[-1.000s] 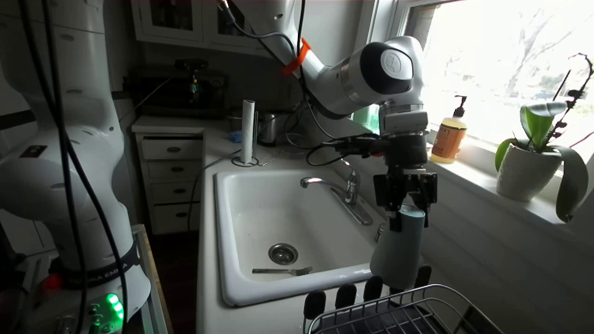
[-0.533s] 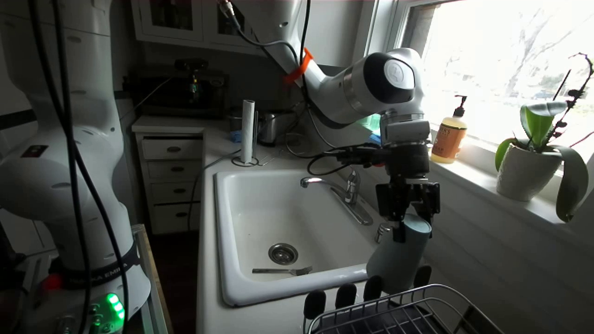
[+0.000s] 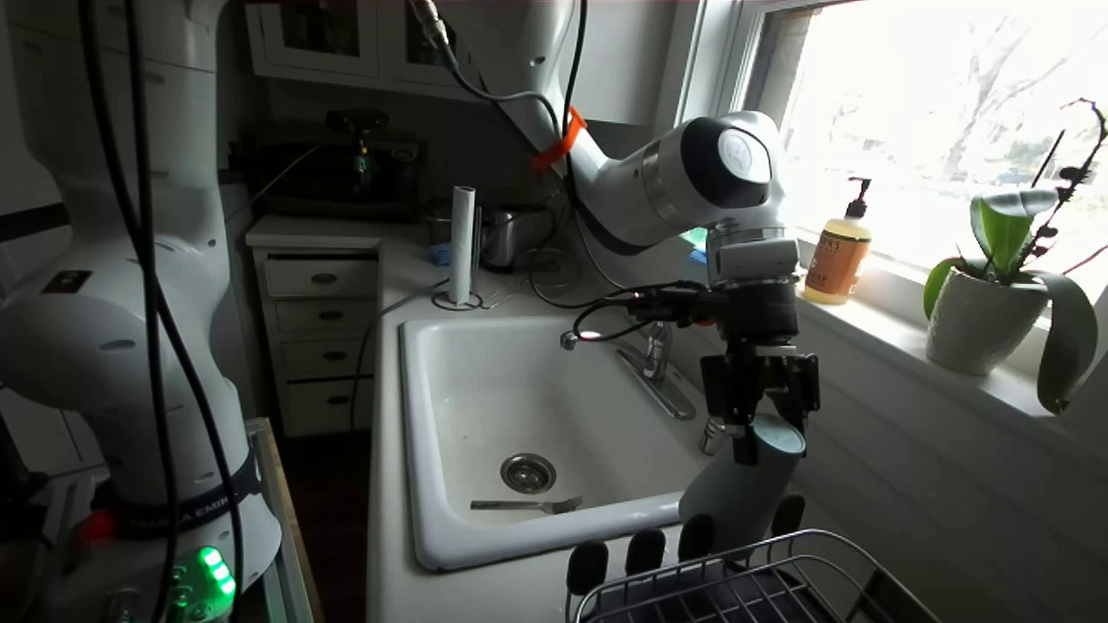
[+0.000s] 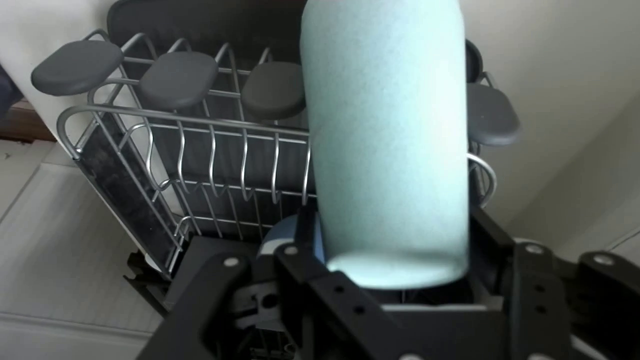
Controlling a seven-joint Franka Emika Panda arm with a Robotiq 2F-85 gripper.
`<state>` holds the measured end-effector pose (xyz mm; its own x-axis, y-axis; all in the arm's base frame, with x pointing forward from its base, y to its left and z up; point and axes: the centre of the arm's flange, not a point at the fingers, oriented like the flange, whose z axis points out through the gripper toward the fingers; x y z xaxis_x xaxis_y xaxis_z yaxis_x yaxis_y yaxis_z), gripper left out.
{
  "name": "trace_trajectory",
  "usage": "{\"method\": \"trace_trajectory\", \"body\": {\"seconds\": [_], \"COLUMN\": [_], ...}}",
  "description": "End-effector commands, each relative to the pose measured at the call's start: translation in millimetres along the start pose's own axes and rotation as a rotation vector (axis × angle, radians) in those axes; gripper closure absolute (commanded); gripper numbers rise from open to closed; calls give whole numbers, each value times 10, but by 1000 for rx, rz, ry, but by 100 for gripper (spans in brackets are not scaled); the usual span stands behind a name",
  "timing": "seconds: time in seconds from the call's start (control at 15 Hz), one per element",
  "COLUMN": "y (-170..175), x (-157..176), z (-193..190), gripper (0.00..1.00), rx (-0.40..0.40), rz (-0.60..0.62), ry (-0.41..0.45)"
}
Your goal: Move the cup to the left on the drying rack
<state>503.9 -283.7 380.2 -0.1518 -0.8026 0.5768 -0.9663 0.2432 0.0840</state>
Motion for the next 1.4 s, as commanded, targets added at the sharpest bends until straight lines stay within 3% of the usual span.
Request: {"method": "trace_trajectory", "body": {"seconds": [0.0,0.4,1.0,1.33], "y": [-56,-29,274,502], "x": [-5,24,341,535], "z": [5,-71,-567,-851], "gripper": [0,0,0,0], "rx": [3,11,71,89], "rz": [9,4,94,-67], "ry": [47,46,-116,-203]}}
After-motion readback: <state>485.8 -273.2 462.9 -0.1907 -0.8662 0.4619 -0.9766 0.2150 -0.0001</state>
